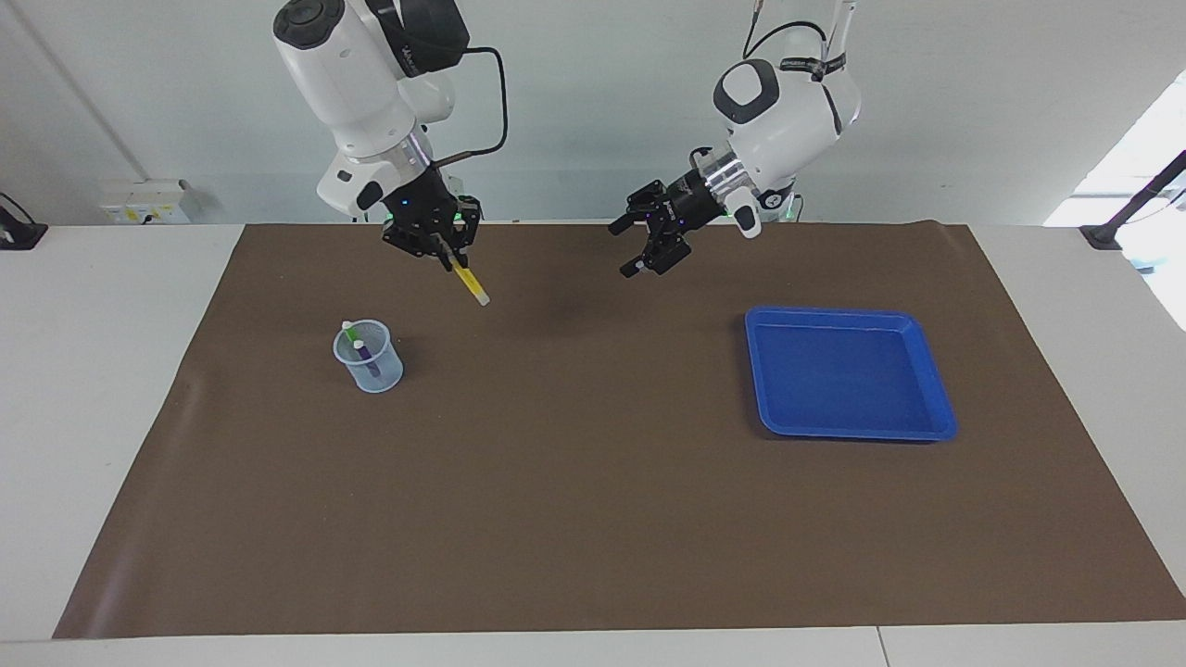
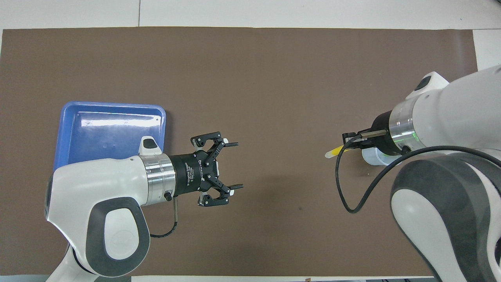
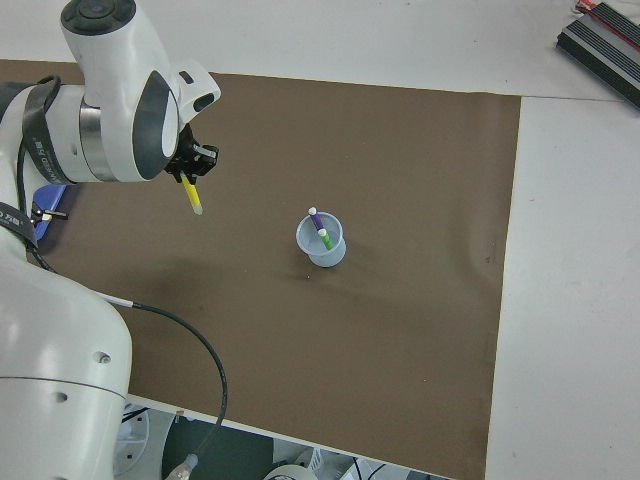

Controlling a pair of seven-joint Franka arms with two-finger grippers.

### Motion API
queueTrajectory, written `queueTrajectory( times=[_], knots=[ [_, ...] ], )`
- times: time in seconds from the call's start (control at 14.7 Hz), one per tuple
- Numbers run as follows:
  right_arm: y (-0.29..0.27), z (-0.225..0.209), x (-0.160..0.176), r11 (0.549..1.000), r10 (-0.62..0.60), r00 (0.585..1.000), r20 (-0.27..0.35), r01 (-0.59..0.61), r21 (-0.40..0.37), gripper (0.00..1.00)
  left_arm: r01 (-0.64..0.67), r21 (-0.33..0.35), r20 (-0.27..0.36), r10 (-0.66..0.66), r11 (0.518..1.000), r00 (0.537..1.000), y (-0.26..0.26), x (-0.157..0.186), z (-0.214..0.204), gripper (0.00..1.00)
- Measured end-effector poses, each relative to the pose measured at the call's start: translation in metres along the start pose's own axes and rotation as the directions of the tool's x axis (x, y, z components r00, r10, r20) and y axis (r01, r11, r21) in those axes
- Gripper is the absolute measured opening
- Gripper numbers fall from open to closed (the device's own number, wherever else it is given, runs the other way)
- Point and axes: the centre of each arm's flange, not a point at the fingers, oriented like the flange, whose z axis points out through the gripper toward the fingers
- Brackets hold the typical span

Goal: Transfer and insert pens with both arms
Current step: 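Open the left gripper and carry the yellow pen toward the cup, then insert the yellow pen into the cup while the left gripper withdraws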

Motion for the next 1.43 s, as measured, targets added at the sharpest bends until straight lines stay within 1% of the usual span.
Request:
queueTrajectory(
  times=[0.2,0.34,0.41,0.54,0.68,0.81,0.88,0.95,1.09,1.15,1.29,1.43],
  knots=[
    [0.039,0.007,-0.015,0.995,-0.071,0.997,0.020,0.072,-0.069,0.18,-0.129,0.044,-0.117,0.133,0.991,0.984,0.020,0.032,-0.025,1.00],
    [0.066,0.010,-0.020,0.986,-0.130,0.991,0.004,0.130,-0.105,0.18,-0.257,0.084,-0.182,0.268,0.963,0.946,0.037,0.054,-0.050,1.00],
    [0.077,0.014,-0.021,0.980,-0.166,0.986,-0.011,0.164,-0.117,0.18,-0.325,0.110,-0.213,0.342,0.939,0.915,0.046,0.062,-0.061,1.00],
    [0.090,0.028,-0.026,0.966,-0.228,0.973,-0.033,0.222,-0.132,0.18,-0.461,0.190,-0.264,0.498,0.866,0.826,0.062,0.075,-0.082,1.00],
    [0.093,0.039,-0.032,0.957,-0.260,0.965,-0.044,0.251,-0.149,0.18,-0.573,0.288,-0.264,0.638,0.768,0.723,0.080,0.089,-0.107,1.00],
    [0.098,0.044,-0.036,0.944,-0.293,0.955,-0.056,0.279,-0.177,0.18,-0.641,0.385,-0.251,0.744,0.664,0.620,0.100,0.100,-0.138,1.00],
    [0.101,0.045,-0.038,0.939,-0.302,0.951,-0.061,0.287,-0.188,0.18,-0.660,0.446,-0.239,0.791,0.605,0.564,0.110,0.103,-0.152,1.00],
    [0.104,0.047,-0.039,0.937,-0.308,0.949,-0.063,0.291,-0.191,0.18,-0.669,0.505,-0.219,0.830,0.546,0.513,0.120,0.102,-0.166,1.00],
    [0.106,0.048,-0.040,0.936,-0.311,0.948,-0.067,0.293,-0.193,0.18,-0.667,0.623,-0.157,0.900,0.409,0.406,0.136,0.091,-0.189,1.00],
    [0.107,0.048,-0.040,0.936,-0.310,0.948,-0.067,0.293,-0.193,0.18,-0.661,0.671,-0.113,0.928,0.336,0.356,0.140,0.085,-0.199,1.00],
    [0.110,0.051,-0.041,0.937,-0.308,0.949,-0.069,0.290,-0.197,0.18,-0.648,0.741,0.001,0.966,0.173,0.259,0.140,0.074,-0.218,1.00],
    [0.115,0.054,-0.042,0.938,-0.303,0.950,-0.070,0.285,-0.200,0.18,-0.641,0.768,0.125,0.976,0.020,0.180,0.135,0.065,-0.235,1.00]
  ],
)
